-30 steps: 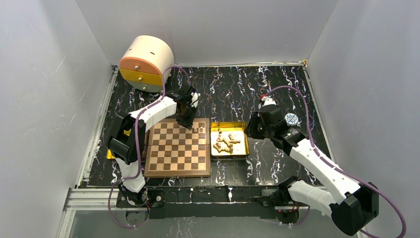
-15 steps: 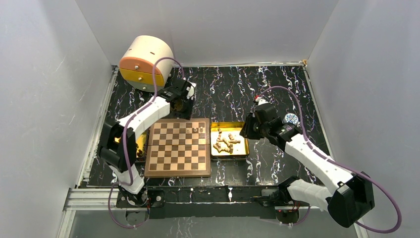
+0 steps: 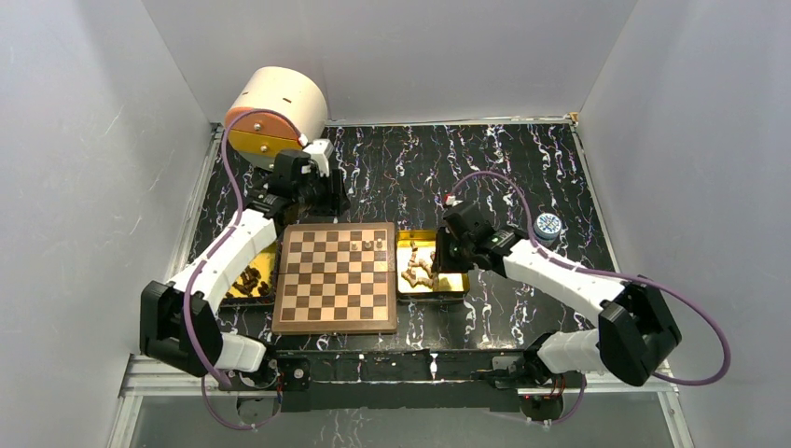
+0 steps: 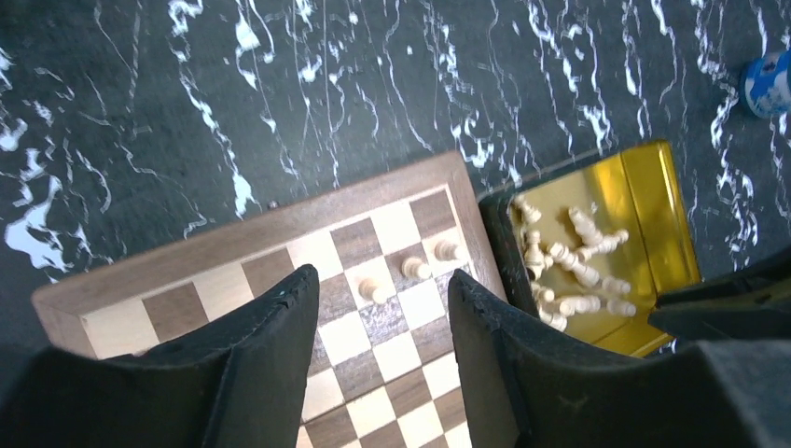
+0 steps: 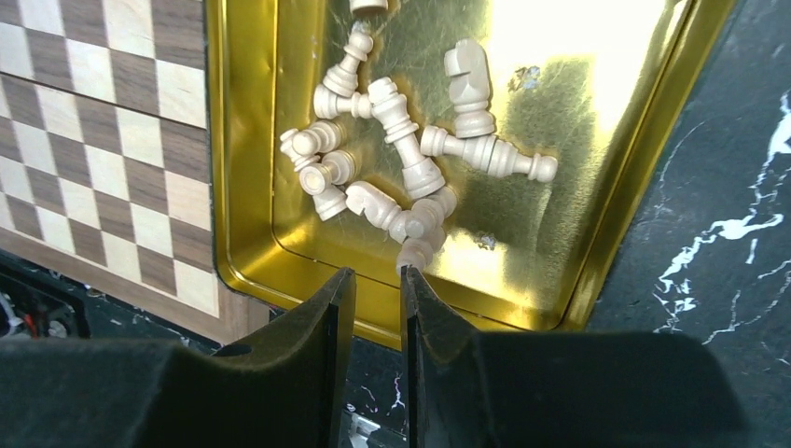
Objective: Set up the chess pieces on the board
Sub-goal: Pick up the chess piece from the storage box.
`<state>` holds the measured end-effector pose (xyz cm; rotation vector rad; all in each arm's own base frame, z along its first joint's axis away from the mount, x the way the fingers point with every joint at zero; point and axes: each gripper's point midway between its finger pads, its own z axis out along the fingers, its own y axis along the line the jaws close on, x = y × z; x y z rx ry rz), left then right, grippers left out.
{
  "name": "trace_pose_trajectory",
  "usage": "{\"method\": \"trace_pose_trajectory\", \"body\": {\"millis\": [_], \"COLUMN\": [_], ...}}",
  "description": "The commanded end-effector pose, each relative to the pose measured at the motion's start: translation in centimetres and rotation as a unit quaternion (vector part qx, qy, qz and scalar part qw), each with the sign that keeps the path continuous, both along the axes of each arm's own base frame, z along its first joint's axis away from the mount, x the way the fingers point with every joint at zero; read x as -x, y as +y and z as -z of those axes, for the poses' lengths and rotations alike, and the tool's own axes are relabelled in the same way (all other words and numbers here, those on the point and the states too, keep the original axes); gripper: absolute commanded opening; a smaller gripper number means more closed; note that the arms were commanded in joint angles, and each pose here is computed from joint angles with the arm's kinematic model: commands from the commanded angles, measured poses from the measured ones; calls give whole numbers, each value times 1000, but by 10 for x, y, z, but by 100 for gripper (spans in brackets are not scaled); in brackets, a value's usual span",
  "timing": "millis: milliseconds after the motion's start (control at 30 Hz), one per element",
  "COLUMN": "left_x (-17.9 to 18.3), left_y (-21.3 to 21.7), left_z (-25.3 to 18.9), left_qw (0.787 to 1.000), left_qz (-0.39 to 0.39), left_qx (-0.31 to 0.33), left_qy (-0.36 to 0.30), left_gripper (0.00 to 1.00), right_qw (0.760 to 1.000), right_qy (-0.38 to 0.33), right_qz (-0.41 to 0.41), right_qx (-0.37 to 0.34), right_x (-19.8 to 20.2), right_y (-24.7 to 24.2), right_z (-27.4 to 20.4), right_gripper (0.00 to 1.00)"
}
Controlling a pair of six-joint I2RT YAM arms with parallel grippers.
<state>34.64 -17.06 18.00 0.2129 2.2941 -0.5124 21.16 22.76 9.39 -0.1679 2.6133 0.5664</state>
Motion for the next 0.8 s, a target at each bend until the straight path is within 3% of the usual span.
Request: {"method": "trace_pose_trajectory", "body": {"millis": [0, 233, 767], "left_x": [14, 26, 27], "left_y": [0, 29, 37], "left_z": [2, 17, 10], "left_qw": [999, 998, 996], "left_qz": [24, 0, -8], "left_qx": [1, -64, -76], "left_qy": [-23, -30, -49], "left_gripper": [52, 53, 54], "right_qw": [1000, 999, 996], "right_qy": [-11, -6, -26], "right_qz": [12, 11, 15], "right_qx": [8, 50, 79], "right_x": [-8, -14, -25], "right_y": [11, 13, 18], "right_z": [-4, 10, -5], "right_gripper": [33, 34, 35]}}
